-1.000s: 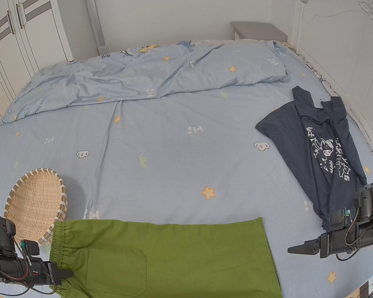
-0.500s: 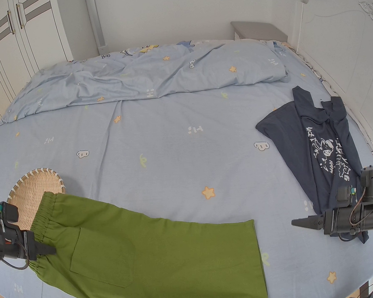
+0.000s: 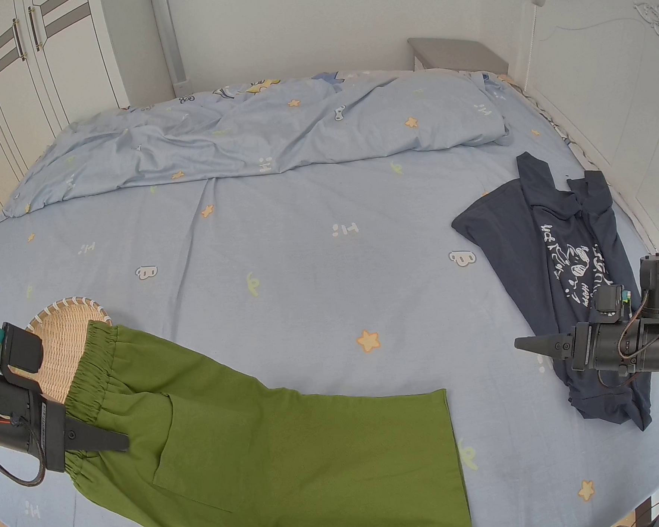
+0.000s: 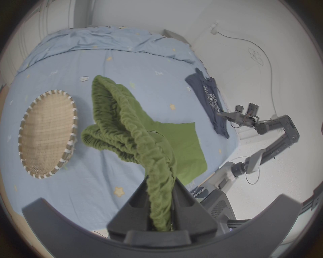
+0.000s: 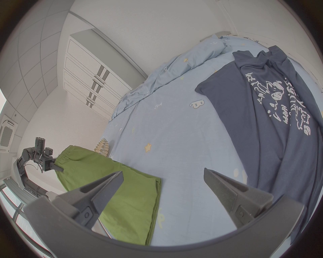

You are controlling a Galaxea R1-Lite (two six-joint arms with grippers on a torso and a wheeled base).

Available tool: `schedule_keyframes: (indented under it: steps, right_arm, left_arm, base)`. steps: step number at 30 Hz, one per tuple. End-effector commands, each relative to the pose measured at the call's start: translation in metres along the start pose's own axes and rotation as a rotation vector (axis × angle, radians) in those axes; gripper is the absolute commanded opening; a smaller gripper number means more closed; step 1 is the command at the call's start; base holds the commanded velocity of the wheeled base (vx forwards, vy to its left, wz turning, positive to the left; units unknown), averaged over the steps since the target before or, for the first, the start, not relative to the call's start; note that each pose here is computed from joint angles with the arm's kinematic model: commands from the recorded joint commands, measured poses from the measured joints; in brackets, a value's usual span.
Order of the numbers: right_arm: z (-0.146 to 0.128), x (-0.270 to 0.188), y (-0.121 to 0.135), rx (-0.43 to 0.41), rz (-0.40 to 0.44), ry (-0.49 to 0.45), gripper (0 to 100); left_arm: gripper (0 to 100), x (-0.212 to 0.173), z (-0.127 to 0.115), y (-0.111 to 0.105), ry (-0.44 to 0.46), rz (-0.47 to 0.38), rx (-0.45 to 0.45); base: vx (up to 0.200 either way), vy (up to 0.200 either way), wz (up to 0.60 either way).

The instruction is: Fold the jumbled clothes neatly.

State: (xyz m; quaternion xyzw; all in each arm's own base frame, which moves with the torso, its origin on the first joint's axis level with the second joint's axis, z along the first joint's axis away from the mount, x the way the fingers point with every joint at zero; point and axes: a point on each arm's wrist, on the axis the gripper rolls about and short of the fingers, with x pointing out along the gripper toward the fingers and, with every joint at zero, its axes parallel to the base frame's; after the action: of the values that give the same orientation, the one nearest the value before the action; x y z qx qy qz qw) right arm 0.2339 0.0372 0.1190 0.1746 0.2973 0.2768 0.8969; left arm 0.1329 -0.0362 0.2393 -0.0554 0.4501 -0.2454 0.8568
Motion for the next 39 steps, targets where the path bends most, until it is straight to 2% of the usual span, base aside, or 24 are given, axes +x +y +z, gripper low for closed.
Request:
schedule_keyframes:
  steps: [1, 7, 10, 15, 25, 31, 36, 39]
  right_arm:
    - [0.003, 0.001, -0.005, 0.009, -0.015, -0.005, 100]
    - [0.004, -0.001, -0.004, 0.007, -0.014, -0.012, 100]
    - [0.004, -0.001, -0.004, 0.008, -0.015, -0.012, 100]
    - [0.005, -0.002, -0.003, 0.004, -0.014, -0.018, 100]
    - [0.005, -0.003, -0.003, 0.003, -0.013, -0.02, 100]
    - [0.004, -0.002, -0.003, 0.004, -0.014, -0.018, 100]
    - [0.005, -0.003, -0.003, 0.003, -0.013, -0.02, 100]
    - [0.005, -0.003, -0.003, 0.003, -0.013, -0.02, 100]
  left_arm:
    - [0, 0.012, 0.007, -0.023, 0.061, -0.101, 0.078]
    - [0, 0.027, 0.015, -0.044, 0.122, -0.176, 0.178]
    - [0, 0.036, 0.02, -0.051, 0.15, -0.193, 0.2]
    - [0, 0.065, 0.029, -0.071, 0.236, -0.232, 0.257]
    - [0, 0.095, 0.033, -0.106, 0.195, -0.225, 0.157]
    - [0, 0.116, 0.021, -0.121, 0.273, -0.237, 0.191]
    - [0, 0.121, 0.015, -0.133, 0.281, -0.263, 0.231]
    - [0, 0.126, 0.016, -0.135, 0.255, -0.266, 0.236]
  base:
    - [0.0, 0.0, 0.0]
    - [0.0, 0.0, 0.0]
    - [0.0, 0.0, 0.0]
    - [0.0, 0.0, 0.0]
    - [0.0, 0.0, 0.0]
    - [0.0, 0.0, 0.0]
    - [0.0, 0.0, 0.0]
    - [0.0, 0.0, 0.0]
